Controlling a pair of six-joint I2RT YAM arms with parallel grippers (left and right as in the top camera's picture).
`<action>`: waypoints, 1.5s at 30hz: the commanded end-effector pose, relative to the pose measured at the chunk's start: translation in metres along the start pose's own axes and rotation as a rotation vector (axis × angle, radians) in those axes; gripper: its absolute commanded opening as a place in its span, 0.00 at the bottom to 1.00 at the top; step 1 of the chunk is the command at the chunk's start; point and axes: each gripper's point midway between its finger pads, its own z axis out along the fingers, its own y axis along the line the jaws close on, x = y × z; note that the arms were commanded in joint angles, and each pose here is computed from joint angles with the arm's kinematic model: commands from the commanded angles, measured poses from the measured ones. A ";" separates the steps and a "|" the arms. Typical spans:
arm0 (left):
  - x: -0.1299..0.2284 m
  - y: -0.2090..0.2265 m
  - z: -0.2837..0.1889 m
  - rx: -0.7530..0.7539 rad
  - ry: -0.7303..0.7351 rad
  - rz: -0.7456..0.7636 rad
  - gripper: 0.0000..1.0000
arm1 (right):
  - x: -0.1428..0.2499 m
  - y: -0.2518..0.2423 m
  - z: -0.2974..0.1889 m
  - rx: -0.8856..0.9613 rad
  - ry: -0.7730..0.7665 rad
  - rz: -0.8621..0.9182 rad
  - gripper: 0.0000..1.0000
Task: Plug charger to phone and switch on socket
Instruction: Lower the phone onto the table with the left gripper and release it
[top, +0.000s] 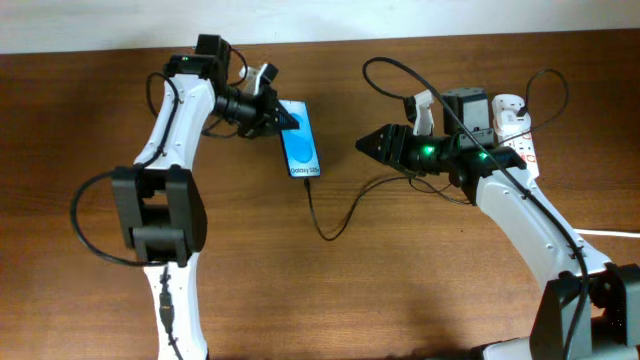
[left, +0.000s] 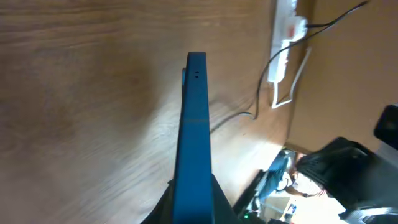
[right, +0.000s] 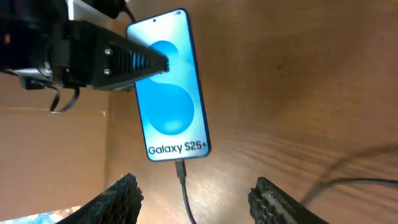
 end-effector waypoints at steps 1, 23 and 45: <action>0.000 0.021 0.013 -0.036 0.024 0.018 0.00 | -0.003 -0.004 -0.003 0.033 -0.015 -0.027 0.62; 0.016 0.094 0.075 -0.159 0.144 -0.087 0.31 | 0.006 -0.010 -0.003 0.056 0.017 -0.003 0.66; 0.018 0.174 0.038 -0.667 0.150 -0.051 0.66 | 0.007 -0.036 -0.006 0.192 0.001 -0.021 0.73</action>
